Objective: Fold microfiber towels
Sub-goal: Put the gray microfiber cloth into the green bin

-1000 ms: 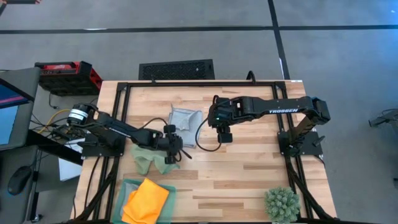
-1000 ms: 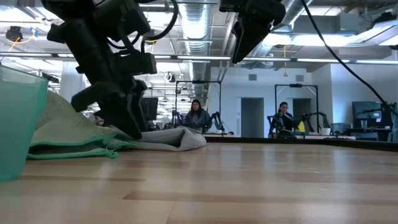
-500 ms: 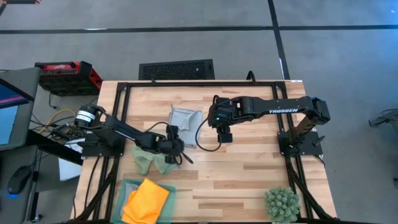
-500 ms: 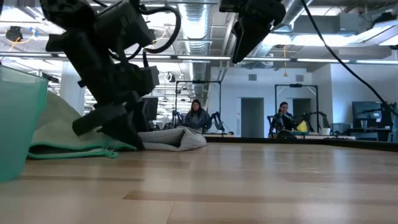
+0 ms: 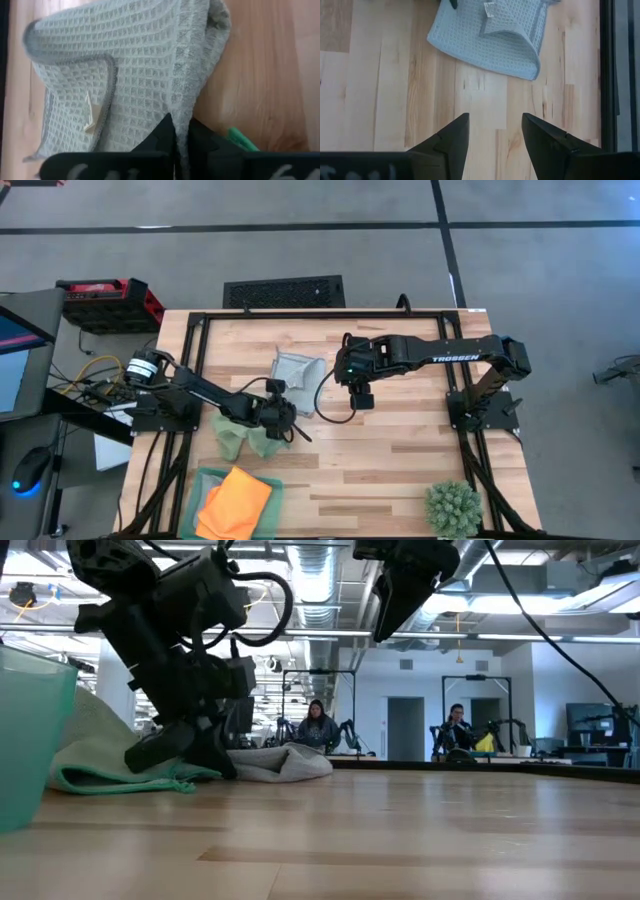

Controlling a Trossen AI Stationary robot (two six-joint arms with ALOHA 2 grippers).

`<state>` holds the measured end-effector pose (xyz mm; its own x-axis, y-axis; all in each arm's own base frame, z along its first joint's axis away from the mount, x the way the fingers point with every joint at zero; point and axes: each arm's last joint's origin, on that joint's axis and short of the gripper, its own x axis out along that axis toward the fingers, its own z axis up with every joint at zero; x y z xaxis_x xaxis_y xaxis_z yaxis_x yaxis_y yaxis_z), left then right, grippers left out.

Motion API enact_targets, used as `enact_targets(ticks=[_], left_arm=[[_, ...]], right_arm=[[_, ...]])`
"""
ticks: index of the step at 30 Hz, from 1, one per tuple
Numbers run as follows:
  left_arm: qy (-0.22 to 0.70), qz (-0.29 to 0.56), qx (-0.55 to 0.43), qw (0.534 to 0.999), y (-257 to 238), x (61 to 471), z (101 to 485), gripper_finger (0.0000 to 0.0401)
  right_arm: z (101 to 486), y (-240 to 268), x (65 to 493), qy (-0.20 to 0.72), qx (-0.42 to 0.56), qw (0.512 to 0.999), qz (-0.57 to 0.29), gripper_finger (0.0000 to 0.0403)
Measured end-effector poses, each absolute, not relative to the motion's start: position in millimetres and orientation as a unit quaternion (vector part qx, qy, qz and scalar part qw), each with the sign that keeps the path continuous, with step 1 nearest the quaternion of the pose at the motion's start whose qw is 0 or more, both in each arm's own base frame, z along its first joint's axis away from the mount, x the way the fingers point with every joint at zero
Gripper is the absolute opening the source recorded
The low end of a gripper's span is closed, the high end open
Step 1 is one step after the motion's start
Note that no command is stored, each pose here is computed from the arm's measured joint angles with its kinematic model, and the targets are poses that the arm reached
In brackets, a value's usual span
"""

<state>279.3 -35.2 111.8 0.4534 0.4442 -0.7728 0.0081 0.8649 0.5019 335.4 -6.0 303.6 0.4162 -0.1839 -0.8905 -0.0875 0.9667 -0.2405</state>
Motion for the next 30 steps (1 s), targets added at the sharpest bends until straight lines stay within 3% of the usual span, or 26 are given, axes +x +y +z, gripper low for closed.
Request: enact_targets(ticks=[12,30], left_arm=[[0.527,0.131,0.223,0.81,-40,308,160,0.0003],[0.558,0.141,0.192,0.795,-67,304,235,0.0001]], right_arm=[[303,-6,335,0.542,-0.126,0.831,-0.029,0.0205],[308,-6,322,0.566,-0.126,0.814,-0.025,0.0205]])
